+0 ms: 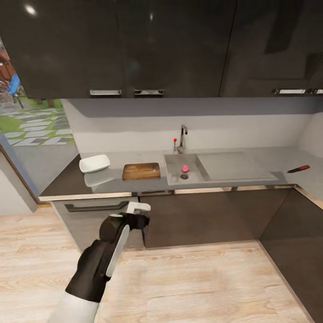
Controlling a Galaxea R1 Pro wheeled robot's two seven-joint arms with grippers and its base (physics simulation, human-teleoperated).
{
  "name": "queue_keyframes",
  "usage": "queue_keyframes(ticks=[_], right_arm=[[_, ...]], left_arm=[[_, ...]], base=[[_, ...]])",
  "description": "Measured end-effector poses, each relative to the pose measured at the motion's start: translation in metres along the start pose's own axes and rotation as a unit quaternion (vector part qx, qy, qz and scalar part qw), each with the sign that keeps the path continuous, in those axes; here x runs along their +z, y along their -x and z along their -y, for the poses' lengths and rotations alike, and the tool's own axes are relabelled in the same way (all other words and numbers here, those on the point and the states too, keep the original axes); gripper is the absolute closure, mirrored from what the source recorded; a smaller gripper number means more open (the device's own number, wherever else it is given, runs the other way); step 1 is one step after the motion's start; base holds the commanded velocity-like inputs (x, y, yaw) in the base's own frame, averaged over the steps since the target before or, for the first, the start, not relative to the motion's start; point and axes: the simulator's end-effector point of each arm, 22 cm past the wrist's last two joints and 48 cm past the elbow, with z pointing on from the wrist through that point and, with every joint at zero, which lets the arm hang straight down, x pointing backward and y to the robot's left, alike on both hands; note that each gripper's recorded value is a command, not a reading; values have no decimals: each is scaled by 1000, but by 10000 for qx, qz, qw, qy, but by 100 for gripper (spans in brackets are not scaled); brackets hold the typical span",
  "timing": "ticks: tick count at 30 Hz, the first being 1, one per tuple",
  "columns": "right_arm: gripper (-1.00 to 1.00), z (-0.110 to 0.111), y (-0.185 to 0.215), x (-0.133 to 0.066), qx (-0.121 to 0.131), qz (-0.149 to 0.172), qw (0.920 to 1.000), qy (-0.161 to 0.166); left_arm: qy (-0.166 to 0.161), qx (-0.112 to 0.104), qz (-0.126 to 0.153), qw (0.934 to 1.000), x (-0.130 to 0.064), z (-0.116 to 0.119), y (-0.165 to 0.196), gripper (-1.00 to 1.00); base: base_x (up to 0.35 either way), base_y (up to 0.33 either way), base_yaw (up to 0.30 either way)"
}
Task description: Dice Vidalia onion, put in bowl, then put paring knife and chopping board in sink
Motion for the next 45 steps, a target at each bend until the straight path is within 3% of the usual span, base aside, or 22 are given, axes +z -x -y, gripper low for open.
queue_keyframes(ticks=[3, 4, 5, 6, 12, 14, 16, 17, 18, 22, 27, 29, 41, 44, 45], right_arm=[[-100, 0, 1, 0, 1, 19, 10000, -1], [-100, 0, 2, 1, 4, 24, 10000, 1], [-100, 0, 2, 1, 4, 31, 10000, 1], [-100, 0, 3, 1, 8, 45, 10000, -2], [-100, 1, 4, 2, 5, 64, 10000, -17], [-100, 1, 5, 2, 5, 66, 10000, -17], [-100, 1, 5, 2, 3, 68, 10000, -13], [-100, 1, 5, 2, 1, 70, 10000, -8], [-100, 0, 5, 2, 2, 69, 10000, -7], [-100, 0, 5, 2, -1, 72, 10000, -2], [-100, 0, 4, 1, -3, 67, 10000, 4], [-100, 0, 4, 1, -2, 64, 10000, 6], [-100, 1, 3, 1, 2, 51, 10000, -5], [-100, 0, -13, 0, -17, -323, 9995, -7], [-100, 0, -37, -3, -53, -849, 9964, -3]], left_arm=[[-238, -18, 198, 9995, 6, 8, 65, -100], [-693, -261, -205, 9970, 28, 26, 80, -100], [-709, -184, 337, 9967, 5, 24, 155, -100], [-791, -199, 514, 9953, -7, 27, 185, -100], [-940, -157, 872, 9916, -33, 34, 232, -100], [-947, -90, 930, 9911, -37, 37, 236, -100], [-948, 109, 1057, 9898, -46, 44, 243, -100], [-932, 643, 1242, 9858, -59, 65, 247, -100], [-885, 880, 1280, 9839, -61, 71, 245, -100], [-836, 1220, 1279, 9807, -61, 83, 238, -100], [-760, 1259, 1051, 9835, -46, 79, 225, -100], [-653, 1224, 783, 9872, -28, 69, 209, -100], [-494, 1157, 401, 9912, -5, 52, 187, -100], [-472, 1150, 365, 9916, -3, 50, 184, -100], [-465, 1146, 352, 9917, -2, 49, 184, -100]], base=[[0, 0, 0], [0, 0, 0], [0, 0, 0], [0, 0, 0], [0, 0, 0], [0, 0, 0], [0, 0, 0], [0, 0, 0], [15, -6, 0], [175, -90, 0], [267, -199, 0], [277, -221, 0], [266, -230, 0], [243, -248, 0], [242, -248, 0]])
